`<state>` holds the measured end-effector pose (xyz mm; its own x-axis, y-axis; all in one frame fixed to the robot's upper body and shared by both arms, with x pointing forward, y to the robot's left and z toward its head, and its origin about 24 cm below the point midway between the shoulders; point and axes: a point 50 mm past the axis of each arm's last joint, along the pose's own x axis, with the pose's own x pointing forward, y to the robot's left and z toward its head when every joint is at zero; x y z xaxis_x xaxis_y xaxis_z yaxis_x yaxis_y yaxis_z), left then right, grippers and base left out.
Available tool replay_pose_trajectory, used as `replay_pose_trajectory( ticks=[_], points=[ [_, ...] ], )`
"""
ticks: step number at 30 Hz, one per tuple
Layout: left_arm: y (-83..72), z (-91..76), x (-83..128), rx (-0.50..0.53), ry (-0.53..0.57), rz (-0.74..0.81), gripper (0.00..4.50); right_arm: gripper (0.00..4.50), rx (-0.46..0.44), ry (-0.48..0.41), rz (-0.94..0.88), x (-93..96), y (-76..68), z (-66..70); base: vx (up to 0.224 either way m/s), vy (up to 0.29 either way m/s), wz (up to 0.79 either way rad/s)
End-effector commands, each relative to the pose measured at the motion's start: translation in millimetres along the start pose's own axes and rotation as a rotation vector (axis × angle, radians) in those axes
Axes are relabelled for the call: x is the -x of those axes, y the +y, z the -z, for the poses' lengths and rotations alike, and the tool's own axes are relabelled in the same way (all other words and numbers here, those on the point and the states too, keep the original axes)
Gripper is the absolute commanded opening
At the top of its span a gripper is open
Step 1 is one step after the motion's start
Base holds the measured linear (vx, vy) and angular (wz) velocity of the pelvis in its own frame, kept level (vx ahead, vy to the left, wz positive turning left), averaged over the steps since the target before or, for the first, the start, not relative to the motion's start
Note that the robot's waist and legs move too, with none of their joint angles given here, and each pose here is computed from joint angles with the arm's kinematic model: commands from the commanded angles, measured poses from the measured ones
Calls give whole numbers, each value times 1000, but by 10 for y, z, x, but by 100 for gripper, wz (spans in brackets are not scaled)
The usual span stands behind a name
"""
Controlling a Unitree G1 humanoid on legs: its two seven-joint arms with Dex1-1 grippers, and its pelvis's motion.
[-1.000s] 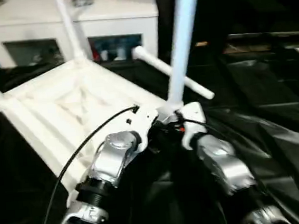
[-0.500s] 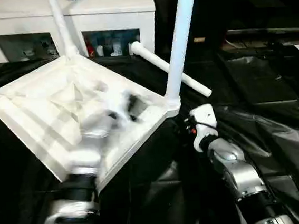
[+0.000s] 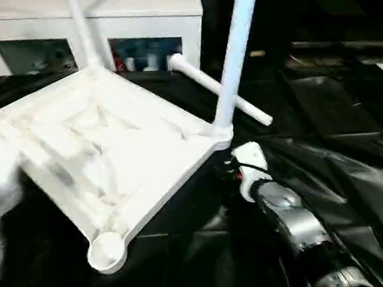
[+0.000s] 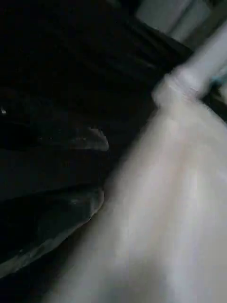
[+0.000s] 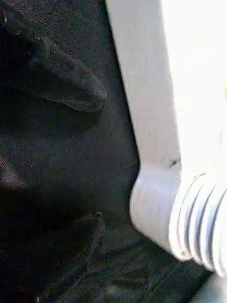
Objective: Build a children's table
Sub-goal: Rotate table base
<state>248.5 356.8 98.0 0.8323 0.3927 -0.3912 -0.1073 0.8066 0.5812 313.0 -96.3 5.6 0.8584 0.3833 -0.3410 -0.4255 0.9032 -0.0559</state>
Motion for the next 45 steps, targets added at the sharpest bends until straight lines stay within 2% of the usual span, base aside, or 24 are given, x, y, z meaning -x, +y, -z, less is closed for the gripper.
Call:
replay_pose_trajectory(
  ticks=[1, 3, 5, 6, 7, 8, 9, 10, 14, 15, 16, 17, 18, 19, 21, 24, 27, 31, 32, 34, 37, 39, 43, 45],
  points=[
    [-23, 91, 75, -65, 68, 41, 135, 401, 20, 12, 1, -42, 2, 0, 0, 0, 0],
    [-98, 190, 124, -115, 117, 110, 135, 401, 22, 12, -6, -72, 14, -20, 0, 0, 0],
    [-211, 239, 152, -112, 138, 190, 135, 401, 24, 10, -9, -87, 18, -32, 0, 0, 0],
    [-258, 246, 164, -116, 141, 224, 135, 401, 25, 9, -11, -92, 20, -35, 0, 0, 0],
    [-395, 230, 191, -99, 134, 312, 135, 401, 28, 8, -15, -102, 24, -41, 0, 0, 0],
    [-399, 229, 192, -98, 133, 314, 135, 401, 28, 8, -15, -102, 24, -42, 0, 0, 0],
    [-553, 181, 229, -86, 108, 412, 135, 401, 31, 7, -20, -117, 27, -46, 0, 0, 0],
    [-637, 150, 255, -82, 96, 468, 135, 401, 35, 7, -24, -128, 31, -50, 0, 0, 0],
    [-788, 67, 327, -109, 43, 596, 135, 401, 39, 3, -36, -155, 51, -65, 0, 0, 0],
    [-857, 19, 369, -143, -3, 666, 135, 401, 45, -2, -44, -165, 64, -74, 0, 0, 0],
    [-857, 19, 369, -143, -3, 666, 135, 401, 45, -2, -44, -165, 64, -74, 0, 0, 0],
    [-981, -89, 474, -147, -82, 794, 135, 401, 50, -5, -60, -176, 89, -79, 0, 0, 0],
    [-1000, -106, 492, -149, -95, 814, 135, 401, 51, -6, -63, -177, 93, -79, 0, 0, 0],
    [-1127, -181, 619, -153, -152, 949, 135, 401, 57, -10, -84, -184, 122, -77, 0, 0, 0],
    [-1159, -189, 650, -154, -156, 982, 135, 401, 58, -11, -90, -184, 130, -74, 0, 0, 0],
    [-1323, -198, 725, -190, -163, 1081, 135, 401, 67, -20, -110, -182, 150, -79, 0, 0, 0],
    [-1420, -246, 738, -199, -193, 1109, 135, 401, 67, -26, -121, -182, 159, -84, 0, 0, 0],
    [-1654, -442, 751, -217, -300, 1154, 135, 401, 77, -41, -150, -167, 184, -82, 0, 0, 0],
    [-1662, -452, 751, -218, -305, 1155, 135, 401, 77, -42, -151, -165, 185, -81, 0, 0, 0],
    [-1785, -603, 738, -219, -395, 1150, 135, 401, 78, -51, -161, -137, 182, -72, 0, 0, 0],
    [-1845, -686, 743, -219, -434, 1163, 135, 401, 98, -54, -171, -99, 156, -53, 0, 0, 0],
    [-1822, -721, 762, -236, -450, 1184, 135, 401, 123, -60, -183, -46, 112, -45, 0, 0, 0],
    [-1624, -717, 769, -300, -399, 1235, 135, 401, 157, -83, -206, 94, -57, -63, 0, 0, 0],
    [-1575, -710, 765, -324, -383, 1243, 135, 401, 166, -87, -210, 122, -95, -69, 0, 0, 0]
  ],
)
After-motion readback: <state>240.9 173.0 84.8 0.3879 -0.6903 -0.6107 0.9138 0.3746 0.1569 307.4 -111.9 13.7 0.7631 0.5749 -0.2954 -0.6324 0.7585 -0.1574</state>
